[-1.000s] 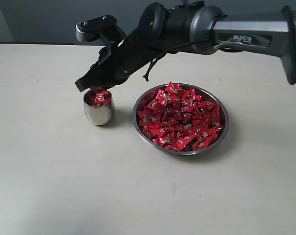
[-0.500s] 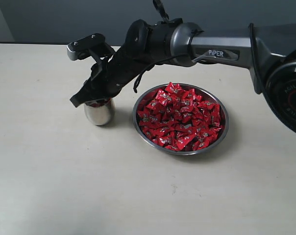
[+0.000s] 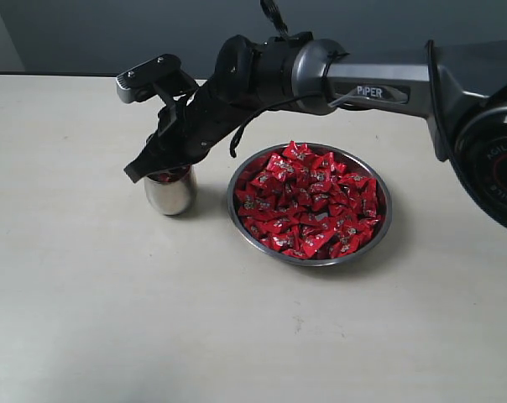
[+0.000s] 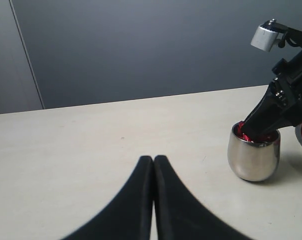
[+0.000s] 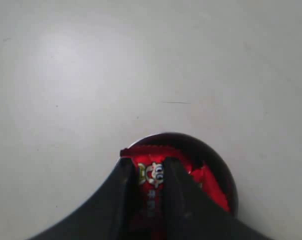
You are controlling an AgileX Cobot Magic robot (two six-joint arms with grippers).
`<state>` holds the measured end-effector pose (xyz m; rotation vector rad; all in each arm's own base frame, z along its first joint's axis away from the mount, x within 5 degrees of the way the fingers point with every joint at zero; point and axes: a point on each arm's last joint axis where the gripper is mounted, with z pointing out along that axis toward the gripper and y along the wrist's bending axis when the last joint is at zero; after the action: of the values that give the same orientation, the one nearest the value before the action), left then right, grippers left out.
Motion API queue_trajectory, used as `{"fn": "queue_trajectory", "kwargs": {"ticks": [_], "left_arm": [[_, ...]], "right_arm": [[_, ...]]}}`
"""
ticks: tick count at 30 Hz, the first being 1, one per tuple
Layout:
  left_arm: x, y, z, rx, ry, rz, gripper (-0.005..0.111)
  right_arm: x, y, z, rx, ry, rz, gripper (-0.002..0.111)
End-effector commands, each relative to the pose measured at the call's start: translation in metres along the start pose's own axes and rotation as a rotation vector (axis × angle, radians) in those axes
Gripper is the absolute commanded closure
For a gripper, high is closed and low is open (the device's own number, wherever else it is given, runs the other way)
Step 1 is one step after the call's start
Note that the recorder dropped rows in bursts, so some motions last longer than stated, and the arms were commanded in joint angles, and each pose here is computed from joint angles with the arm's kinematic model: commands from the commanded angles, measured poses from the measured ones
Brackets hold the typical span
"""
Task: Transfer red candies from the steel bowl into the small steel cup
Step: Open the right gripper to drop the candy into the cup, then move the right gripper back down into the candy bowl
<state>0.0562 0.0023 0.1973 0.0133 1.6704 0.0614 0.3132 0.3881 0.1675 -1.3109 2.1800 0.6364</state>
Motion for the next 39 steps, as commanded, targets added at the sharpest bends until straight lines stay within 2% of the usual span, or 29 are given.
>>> {"fn": "queue_trajectory", "kwargs": {"ticks": [1, 10, 15, 17, 23, 29, 36, 39], "left_arm": [[0.0, 0.0, 0.0, 0.003, -0.007, 0.0, 0.106], [0.0, 0.0, 0.0, 0.003, -0.007, 0.0, 0.106], [0.0, 0.0, 0.0, 0.003, -0.007, 0.0, 0.106], [0.0, 0.0, 0.0, 0.003, -0.007, 0.0, 0.106], [0.0, 0.0, 0.0, 0.003, -0.007, 0.0, 0.106], [0.0, 0.0, 0.0, 0.003, -0.007, 0.0, 0.106], [0.001, 0.0, 0.0, 0.003, -0.005, 0.0, 0.106], [0.001, 0.0, 0.0, 0.003, -0.005, 0.0, 0.106]], "right_arm": [[-0.001, -0.002, 0.0, 0.013, -0.008, -0.008, 0.108], [-0.004, -0.005, -0.003, 0.041, 0.001, -0.015, 0.106], [-0.01, -0.002, -0.007, 0.018, 0.014, -0.018, 0.077], [-0.009, -0.002, -0.007, 0.013, 0.021, -0.018, 0.071], [-0.012, -0.001, -0.011, 0.016, 0.014, -0.025, 0.07], [-0.028, 0.002, -0.041, 0.057, -0.025, -0.041, 0.07], [-0.038, 0.001, -0.1, 0.227, 0.018, -0.055, 0.07], [-0.024, -0.003, -0.123, 0.356, 0.06, -0.06, 0.07]]}}
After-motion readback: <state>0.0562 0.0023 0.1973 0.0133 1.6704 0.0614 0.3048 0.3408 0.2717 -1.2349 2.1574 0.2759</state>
